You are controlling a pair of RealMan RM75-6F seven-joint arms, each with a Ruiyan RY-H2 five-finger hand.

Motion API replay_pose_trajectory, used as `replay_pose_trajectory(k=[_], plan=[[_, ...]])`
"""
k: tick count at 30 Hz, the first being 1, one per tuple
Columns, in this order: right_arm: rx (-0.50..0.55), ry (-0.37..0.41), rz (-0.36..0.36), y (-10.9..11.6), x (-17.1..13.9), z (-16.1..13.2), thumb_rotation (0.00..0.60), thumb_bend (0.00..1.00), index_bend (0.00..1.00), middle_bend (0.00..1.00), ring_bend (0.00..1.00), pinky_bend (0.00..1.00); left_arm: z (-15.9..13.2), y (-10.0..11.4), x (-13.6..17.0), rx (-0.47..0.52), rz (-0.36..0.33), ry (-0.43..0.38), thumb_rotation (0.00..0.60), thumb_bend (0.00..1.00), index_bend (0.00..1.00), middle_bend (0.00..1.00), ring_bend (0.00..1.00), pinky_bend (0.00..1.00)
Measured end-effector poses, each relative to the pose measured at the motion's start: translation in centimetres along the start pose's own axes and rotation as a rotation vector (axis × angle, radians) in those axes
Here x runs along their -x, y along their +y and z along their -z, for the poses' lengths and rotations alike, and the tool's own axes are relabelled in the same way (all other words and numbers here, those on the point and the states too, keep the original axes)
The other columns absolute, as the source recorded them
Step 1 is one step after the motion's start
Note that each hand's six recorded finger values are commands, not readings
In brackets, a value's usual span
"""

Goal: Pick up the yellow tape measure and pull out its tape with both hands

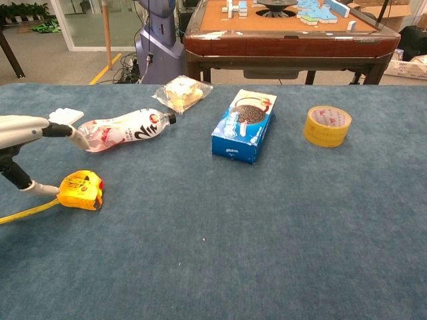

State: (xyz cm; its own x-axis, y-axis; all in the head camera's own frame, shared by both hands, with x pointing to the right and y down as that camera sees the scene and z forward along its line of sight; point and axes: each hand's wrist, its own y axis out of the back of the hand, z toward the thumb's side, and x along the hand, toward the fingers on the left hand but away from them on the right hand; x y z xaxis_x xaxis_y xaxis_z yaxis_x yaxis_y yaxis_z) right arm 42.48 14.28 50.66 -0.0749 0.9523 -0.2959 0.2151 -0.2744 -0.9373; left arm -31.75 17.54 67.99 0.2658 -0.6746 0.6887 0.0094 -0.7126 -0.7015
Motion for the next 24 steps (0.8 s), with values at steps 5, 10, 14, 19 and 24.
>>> replay_pose_trajectory(k=[5, 10, 14, 19, 24], plan=[[0.000, -0.009, -0.004, -0.1, -0.2, 0.4, 0.600, 0.26, 0.25, 0.24, 0.14, 0.16, 0.3, -1.0, -1.0, -0.026, 0.048, 0.045, 0.600, 0.19, 0.18, 0.15, 0.10, 0.02], [0.000, -0.019, -0.009, -0.3, -0.4, 0.8, 0.600, 0.26, 0.25, 0.24, 0.14, 0.16, 0.2, -1.9, -1.8, -0.024, 0.084, 0.071, 0.600, 0.19, 0.18, 0.15, 0.10, 0.02], [0.000, -0.027, -0.011, -0.3, -0.5, 1.1, 0.600, 0.26, 0.25, 0.24, 0.14, 0.16, -0.2, -2.4, -2.3, -0.027, 0.100, 0.073, 0.600, 0.19, 0.18, 0.15, 0.10, 0.02], [-0.001, -0.033, -0.012, -0.3, -0.7, 1.3, 0.600, 0.26, 0.25, 0.24, 0.14, 0.16, -0.5, -2.7, -2.7, -0.027, 0.102, 0.074, 0.600, 0.19, 0.21, 0.18, 0.10, 0.02], [-0.003, -0.036, -0.011, -0.3, -0.7, 1.4, 0.600, 0.26, 0.25, 0.24, 0.14, 0.16, -0.4, -2.9, -2.9, -0.029, 0.100, 0.079, 0.600, 0.19, 0.24, 0.21, 0.11, 0.02]])
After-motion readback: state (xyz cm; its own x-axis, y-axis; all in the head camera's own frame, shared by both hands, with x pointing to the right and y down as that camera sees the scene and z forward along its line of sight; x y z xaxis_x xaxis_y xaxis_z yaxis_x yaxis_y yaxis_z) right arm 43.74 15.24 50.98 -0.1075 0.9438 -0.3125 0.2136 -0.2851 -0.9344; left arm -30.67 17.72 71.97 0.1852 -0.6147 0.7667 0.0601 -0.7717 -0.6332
